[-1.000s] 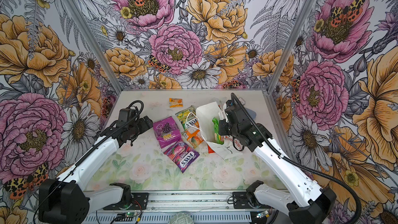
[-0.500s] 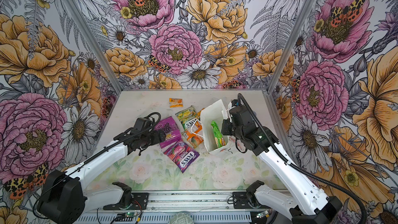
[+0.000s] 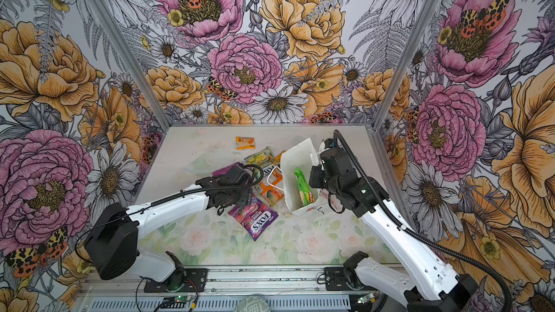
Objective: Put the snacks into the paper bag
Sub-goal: 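Move the left gripper down over the purple Lot 100 candy bag, then grasp the purple candy bag with the left gripper and drag it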
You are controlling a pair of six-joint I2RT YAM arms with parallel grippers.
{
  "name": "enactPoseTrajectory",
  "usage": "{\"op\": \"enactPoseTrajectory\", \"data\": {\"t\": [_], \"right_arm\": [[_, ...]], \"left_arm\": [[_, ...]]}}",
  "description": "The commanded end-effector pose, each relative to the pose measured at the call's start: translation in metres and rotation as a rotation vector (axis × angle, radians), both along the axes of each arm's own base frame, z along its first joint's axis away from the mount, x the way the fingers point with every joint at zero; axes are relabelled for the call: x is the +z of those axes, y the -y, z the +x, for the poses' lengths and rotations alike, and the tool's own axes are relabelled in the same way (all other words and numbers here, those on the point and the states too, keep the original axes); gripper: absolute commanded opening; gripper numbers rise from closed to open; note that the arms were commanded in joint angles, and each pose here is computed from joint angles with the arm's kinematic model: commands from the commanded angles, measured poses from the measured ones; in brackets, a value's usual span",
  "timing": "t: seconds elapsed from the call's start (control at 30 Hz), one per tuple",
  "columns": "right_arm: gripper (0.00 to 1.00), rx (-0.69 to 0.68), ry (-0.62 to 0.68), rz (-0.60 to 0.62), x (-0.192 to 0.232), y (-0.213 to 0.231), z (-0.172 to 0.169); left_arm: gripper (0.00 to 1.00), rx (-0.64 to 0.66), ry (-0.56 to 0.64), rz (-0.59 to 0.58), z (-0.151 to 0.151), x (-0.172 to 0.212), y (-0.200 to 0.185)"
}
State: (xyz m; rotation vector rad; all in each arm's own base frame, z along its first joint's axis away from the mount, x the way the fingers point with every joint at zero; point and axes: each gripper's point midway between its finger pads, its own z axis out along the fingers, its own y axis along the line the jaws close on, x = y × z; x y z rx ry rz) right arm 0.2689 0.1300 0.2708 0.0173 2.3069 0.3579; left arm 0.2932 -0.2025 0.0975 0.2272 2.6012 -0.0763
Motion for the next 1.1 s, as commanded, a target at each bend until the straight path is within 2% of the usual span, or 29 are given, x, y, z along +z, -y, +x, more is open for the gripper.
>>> {"op": "enactPoseTrajectory", "data": {"t": [0.0, 0.1, 0.2, 0.33, 0.43, 0.5, 0.57, 0.63, 0.73, 0.8, 0.87, 0.97, 1.07], "right_arm": [[0.0, -0.03, 0.058, 0.026, 0.014, 0.006, 0.001], [0.0, -0.039, 0.065, 0.024, 0.014, 0.009, -0.001], [0.0, -0.049, 0.067, 0.023, 0.013, 0.013, -0.002], [0.0, -0.054, 0.074, 0.025, 0.014, 0.015, -0.003], [0.0, -0.057, 0.077, 0.023, 0.014, 0.017, -0.004], [0.0, -0.061, 0.078, 0.016, 0.013, 0.019, -0.004], [0.0, -0.064, 0.077, 0.013, 0.011, 0.02, -0.004], [0.0, -0.063, 0.077, 0.013, 0.01, 0.02, -0.004], [0.0, -0.064, 0.075, 0.015, 0.008, 0.02, -0.004], [0.0, -0.065, 0.074, 0.014, 0.006, 0.02, -0.003], [0.0, -0.068, 0.075, 0.016, 0.005, 0.02, -0.003], [0.0, -0.069, 0.082, 0.016, 0.006, 0.021, -0.003], [0.0, -0.07, 0.088, 0.015, 0.007, 0.022, -0.003]], "left_arm": [[0.78, -0.001, -0.006, 0.162, 0.019, -0.01, -0.022], [0.8, 0.018, 0.002, 0.262, 0.036, -0.015, -0.033], [0.8, 0.07, -0.05, 0.297, 0.057, -0.028, -0.048], [0.82, 0.174, -0.099, 0.313, 0.078, -0.047, -0.076], [0.84, 0.298, -0.103, 0.287, 0.088, -0.047, -0.104], [0.85, 0.376, -0.096, 0.239, 0.089, -0.044, -0.121], [0.85, 0.399, -0.038, 0.181, 0.09, -0.022, -0.125], [0.87, 0.391, 0.045, 0.195, 0.084, 0.006, -0.123], [0.9, 0.358, 0.143, 0.266, 0.07, 0.04, -0.116], [0.9, 0.343, 0.156, 0.321, 0.058, 0.049, -0.115], [0.9, 0.322, 0.128, 0.38, 0.048, 0.044, -0.117], [0.92, 0.29, 0.041, 0.535, 0.036, 0.025, -0.129], [0.94, 0.237, -0.018, 0.682, 0.037, 0.008, -0.128]]}}
